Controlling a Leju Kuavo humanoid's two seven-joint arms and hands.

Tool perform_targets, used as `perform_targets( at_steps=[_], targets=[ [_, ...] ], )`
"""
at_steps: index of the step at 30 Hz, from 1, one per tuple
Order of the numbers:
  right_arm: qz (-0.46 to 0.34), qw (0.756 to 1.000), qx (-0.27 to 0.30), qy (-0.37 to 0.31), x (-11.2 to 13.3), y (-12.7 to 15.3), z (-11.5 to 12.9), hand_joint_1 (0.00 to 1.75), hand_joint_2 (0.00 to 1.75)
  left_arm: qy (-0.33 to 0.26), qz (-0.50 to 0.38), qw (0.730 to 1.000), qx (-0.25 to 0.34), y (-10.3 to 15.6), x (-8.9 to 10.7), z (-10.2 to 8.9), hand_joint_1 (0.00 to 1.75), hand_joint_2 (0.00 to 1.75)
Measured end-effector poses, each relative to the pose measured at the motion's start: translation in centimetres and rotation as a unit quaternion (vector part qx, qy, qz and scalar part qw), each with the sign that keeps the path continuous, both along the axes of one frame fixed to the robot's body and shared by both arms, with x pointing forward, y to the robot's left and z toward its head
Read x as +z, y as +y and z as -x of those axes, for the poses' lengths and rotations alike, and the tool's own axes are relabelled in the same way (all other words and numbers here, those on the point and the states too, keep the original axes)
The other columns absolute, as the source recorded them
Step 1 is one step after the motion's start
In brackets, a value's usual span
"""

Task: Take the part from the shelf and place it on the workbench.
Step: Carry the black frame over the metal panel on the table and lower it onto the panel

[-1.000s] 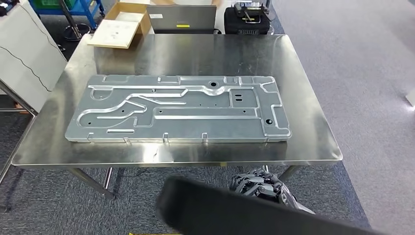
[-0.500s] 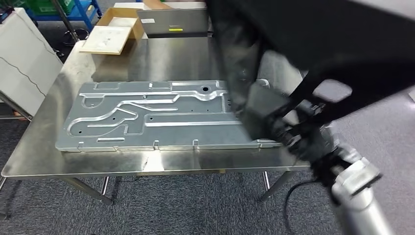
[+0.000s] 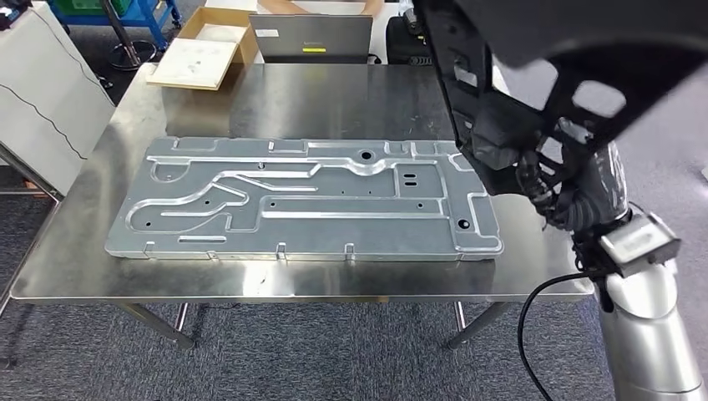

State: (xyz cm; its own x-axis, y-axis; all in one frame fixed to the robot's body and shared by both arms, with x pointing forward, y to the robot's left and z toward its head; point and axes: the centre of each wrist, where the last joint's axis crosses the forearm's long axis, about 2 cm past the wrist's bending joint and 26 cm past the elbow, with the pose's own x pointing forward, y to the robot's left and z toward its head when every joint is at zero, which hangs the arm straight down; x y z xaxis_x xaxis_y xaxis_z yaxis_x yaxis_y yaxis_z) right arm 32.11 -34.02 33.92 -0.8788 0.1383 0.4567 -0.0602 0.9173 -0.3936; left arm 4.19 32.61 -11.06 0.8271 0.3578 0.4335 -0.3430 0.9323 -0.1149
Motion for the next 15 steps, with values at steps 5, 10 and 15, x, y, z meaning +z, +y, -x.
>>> perform_targets(
  at_steps=[5,10,15],
  targets=[
    [0.079,0.983,-0.166,-0.019,4.2,-1.9,-3.5,1.75,1.75,-0.003,0.0,1.0,-0.016,0.0,0.1,-0.5,0.0,1.75],
    [0.222,0.935,-0.276,-0.002,5.7,-0.6,-7.6,1.75,1.75,-0.005,-0.001,1.0,-0.028,0.3,0.2,-1.2,0.0,1.75],
    [0.399,0.869,-0.289,0.049,0.8,4.1,-11.7,1.75,1.75,-0.007,0.003,0.999,-0.041,0.3,0.3,-1.9,0.0,1.75]
  ],
)
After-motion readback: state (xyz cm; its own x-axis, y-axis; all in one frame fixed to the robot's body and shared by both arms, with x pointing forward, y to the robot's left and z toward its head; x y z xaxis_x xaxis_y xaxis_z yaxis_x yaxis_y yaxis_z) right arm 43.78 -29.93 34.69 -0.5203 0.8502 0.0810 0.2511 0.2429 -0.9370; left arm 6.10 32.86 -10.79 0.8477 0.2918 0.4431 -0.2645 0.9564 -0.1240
